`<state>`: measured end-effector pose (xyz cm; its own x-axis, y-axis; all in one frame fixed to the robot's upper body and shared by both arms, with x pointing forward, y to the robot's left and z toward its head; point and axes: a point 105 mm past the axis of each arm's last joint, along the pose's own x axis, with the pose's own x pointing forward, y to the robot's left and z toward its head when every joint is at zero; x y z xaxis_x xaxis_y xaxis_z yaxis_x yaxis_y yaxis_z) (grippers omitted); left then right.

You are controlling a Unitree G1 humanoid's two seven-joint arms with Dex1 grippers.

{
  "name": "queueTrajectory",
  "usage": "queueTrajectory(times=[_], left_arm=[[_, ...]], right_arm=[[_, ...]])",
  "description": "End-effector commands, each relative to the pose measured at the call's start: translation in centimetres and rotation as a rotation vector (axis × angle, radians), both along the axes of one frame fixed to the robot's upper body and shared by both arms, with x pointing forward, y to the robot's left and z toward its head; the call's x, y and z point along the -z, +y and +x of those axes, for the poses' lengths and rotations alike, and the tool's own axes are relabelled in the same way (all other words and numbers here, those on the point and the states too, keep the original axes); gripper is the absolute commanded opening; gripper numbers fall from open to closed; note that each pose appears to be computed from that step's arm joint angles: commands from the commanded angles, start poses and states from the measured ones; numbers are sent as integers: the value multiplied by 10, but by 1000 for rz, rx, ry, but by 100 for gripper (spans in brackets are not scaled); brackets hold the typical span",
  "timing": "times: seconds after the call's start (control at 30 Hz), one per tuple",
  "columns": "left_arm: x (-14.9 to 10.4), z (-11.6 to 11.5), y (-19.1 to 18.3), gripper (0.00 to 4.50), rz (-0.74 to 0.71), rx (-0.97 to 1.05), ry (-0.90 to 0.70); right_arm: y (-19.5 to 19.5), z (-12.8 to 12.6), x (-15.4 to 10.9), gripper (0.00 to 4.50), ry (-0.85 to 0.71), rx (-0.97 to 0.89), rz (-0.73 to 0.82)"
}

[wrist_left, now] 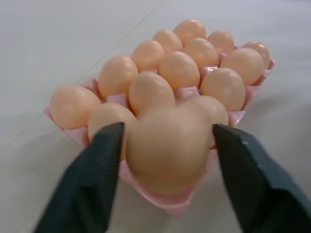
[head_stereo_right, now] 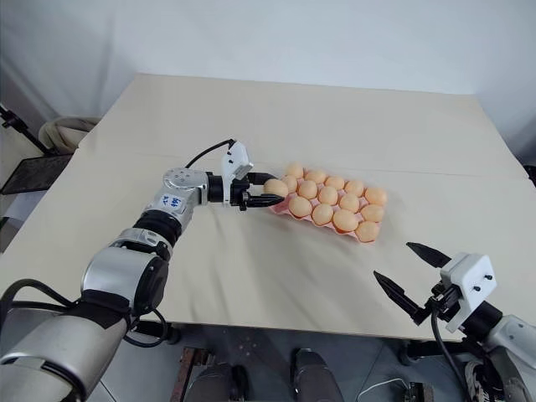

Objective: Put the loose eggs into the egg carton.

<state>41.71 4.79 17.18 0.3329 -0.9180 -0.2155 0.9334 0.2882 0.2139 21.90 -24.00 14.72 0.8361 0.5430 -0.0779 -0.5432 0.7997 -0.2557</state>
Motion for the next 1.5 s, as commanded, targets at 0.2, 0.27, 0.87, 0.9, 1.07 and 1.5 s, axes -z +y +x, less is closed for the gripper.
queueTrajectory(times=[0.2,0.27,0.87,0.9,1.07,1.5], left_arm=[[-15,2,-2,447,-12,6,-65],[-23,4,1,447,-21,-1,-100],[-53,-77,214,447,-82,-143,-195],[-49,-81,218,447,-79,-161,-180],[-46,-91,224,447,-170,-303,-116],[-47,-107,209,447,-260,-353,-54]], right_arm=[[-2,4,-19,450,-74,-11,-29],[-2,6,-21,450,-79,-21,-32],[-60,40,-43,450,-3,-169,-181],[-63,43,-44,450,-3,-169,-184],[-60,61,-46,450,-23,-190,-183],[-48,74,-40,450,-21,-236,-162]])
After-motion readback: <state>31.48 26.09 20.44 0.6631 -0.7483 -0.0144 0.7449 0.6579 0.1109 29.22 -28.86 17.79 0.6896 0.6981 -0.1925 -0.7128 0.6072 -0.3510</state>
